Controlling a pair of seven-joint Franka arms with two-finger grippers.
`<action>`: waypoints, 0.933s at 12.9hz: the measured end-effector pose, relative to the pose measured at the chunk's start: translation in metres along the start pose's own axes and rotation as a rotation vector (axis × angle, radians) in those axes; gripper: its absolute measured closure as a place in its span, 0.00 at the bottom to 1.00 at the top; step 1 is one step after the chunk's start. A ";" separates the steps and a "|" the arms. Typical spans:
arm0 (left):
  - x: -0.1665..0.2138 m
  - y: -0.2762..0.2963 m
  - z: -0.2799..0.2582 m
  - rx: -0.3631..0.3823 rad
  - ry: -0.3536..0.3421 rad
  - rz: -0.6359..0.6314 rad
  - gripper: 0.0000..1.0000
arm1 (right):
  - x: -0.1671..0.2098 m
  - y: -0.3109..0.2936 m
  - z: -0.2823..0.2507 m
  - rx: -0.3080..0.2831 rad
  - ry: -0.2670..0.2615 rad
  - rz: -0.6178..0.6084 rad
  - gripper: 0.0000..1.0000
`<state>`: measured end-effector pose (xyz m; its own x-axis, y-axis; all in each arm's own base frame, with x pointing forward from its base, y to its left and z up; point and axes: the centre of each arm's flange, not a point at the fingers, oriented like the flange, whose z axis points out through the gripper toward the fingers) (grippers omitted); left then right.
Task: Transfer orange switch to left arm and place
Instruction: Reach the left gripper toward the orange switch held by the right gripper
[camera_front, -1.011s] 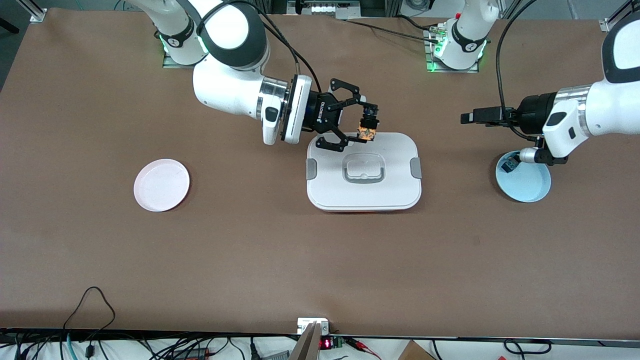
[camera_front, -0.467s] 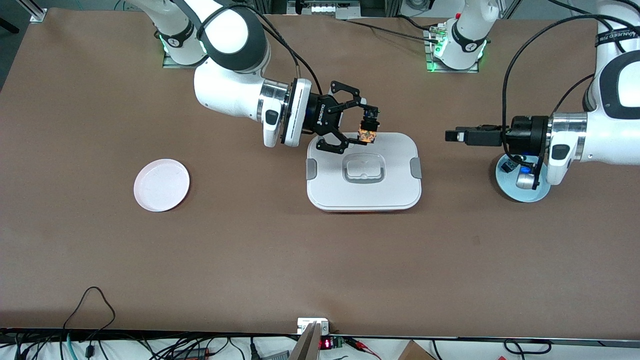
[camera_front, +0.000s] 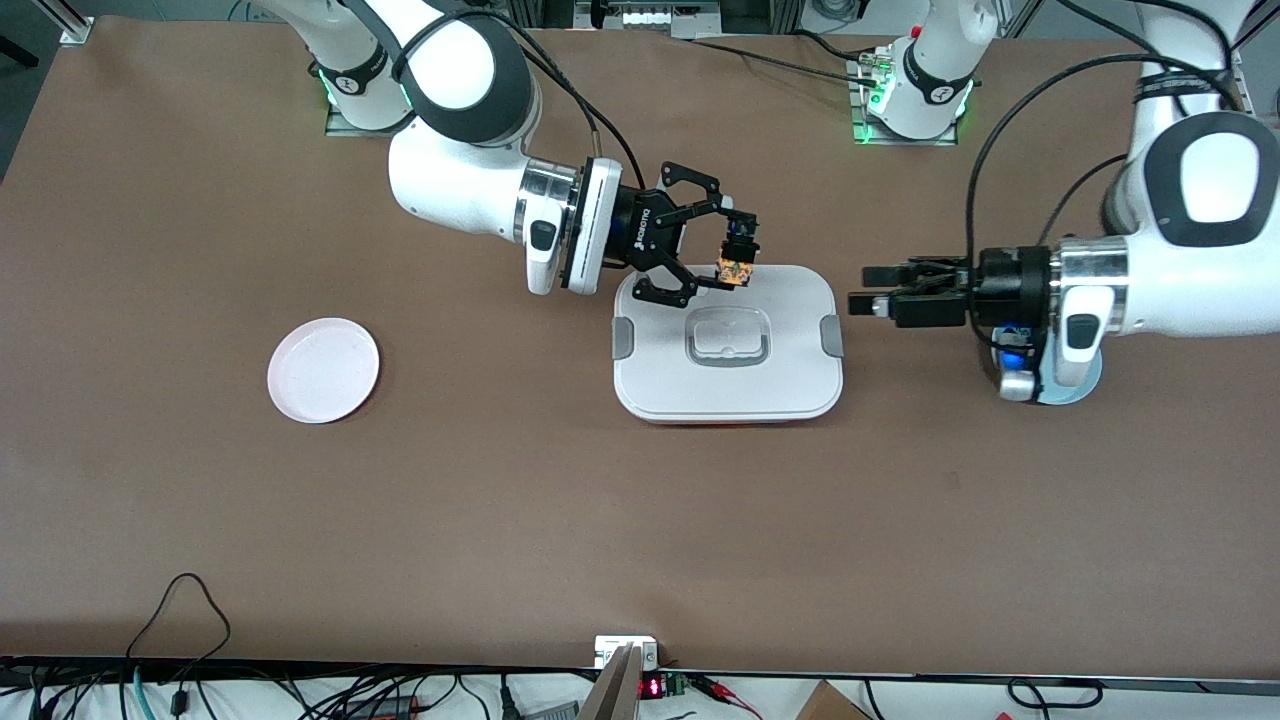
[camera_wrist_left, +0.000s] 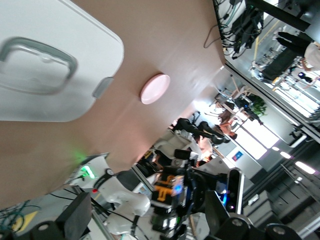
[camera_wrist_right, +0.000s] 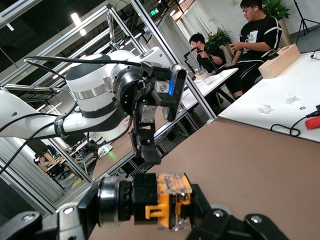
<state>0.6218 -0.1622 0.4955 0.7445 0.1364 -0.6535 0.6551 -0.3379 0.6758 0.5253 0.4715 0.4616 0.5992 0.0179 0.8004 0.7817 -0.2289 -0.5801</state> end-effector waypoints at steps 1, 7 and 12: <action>0.003 0.003 0.019 -0.034 -0.024 -0.013 0.00 | 0.000 0.000 0.000 0.000 0.000 0.000 0.26; 0.010 0.006 0.077 -0.119 -0.107 -0.061 0.00 | 0.000 0.001 0.000 -0.001 0.001 0.000 0.26; 0.005 0.002 0.097 -0.105 -0.144 -0.040 0.00 | 0.000 0.001 -0.001 -0.002 0.001 0.001 0.26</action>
<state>0.6147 -0.2522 0.4604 0.6965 0.0106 -0.7175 0.6992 -0.2351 0.6752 0.5263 0.4703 0.4614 0.5995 0.0166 0.8002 0.7810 -0.2308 -0.5804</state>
